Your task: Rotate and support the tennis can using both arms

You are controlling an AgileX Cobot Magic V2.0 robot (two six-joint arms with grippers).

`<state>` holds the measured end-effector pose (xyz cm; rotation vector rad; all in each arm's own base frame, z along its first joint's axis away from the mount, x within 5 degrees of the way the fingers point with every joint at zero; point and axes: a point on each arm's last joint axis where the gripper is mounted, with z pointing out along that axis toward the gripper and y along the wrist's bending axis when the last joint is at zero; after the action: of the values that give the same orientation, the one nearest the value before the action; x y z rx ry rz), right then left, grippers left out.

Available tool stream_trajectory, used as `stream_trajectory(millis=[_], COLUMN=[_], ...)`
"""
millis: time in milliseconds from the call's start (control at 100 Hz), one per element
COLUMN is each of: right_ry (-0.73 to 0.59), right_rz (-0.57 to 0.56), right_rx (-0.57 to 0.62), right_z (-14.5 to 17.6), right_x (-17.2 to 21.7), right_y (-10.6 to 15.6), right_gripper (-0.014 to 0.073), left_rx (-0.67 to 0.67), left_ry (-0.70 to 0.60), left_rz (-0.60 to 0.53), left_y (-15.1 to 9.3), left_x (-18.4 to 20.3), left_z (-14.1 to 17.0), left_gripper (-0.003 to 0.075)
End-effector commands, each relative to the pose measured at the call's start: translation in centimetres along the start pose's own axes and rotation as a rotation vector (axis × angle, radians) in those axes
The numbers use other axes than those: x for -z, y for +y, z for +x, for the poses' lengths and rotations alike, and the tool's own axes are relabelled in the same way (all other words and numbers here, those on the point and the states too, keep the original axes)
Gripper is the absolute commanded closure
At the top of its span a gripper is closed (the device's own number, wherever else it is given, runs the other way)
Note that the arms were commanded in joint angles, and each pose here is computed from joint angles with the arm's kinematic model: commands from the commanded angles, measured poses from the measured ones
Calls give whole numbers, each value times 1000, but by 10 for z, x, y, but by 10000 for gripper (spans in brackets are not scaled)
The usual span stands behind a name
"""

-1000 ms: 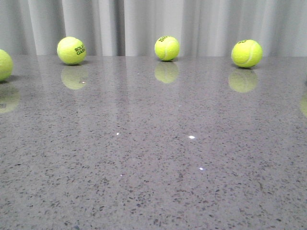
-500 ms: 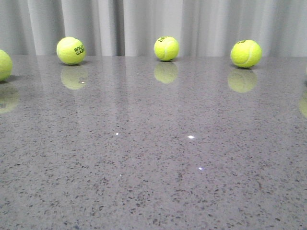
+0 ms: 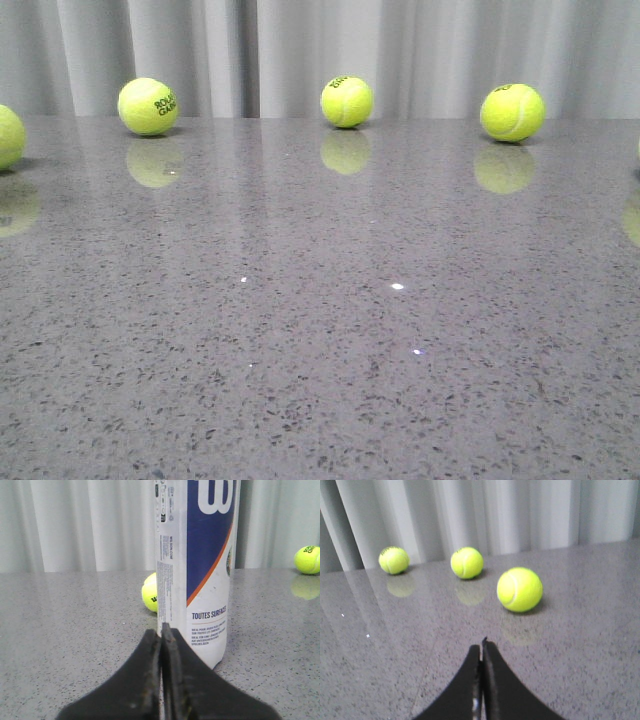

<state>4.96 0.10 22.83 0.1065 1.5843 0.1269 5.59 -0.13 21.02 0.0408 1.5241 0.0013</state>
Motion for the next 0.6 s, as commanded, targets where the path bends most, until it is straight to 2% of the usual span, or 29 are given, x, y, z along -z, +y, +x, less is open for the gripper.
stream_trajectory(millis=[0, 190, 590], right_ry=[-134, -168, -166], right_rz=[-17, -24, -23], right_rx=[-12, -58, -58], right_z=[-8, 12, 12], right_x=[2, -4, -4], right_y=[1, -2, -2], right_gripper=[663, 663, 663], left_rx=[17, 17, 17], left_ry=[-74, -74, -74], left_rz=[0, 0, 0], left_y=[0, 0, 0], left_x=[2, 2, 2], left_z=[6, 6, 6], left_gripper=[741, 741, 741])
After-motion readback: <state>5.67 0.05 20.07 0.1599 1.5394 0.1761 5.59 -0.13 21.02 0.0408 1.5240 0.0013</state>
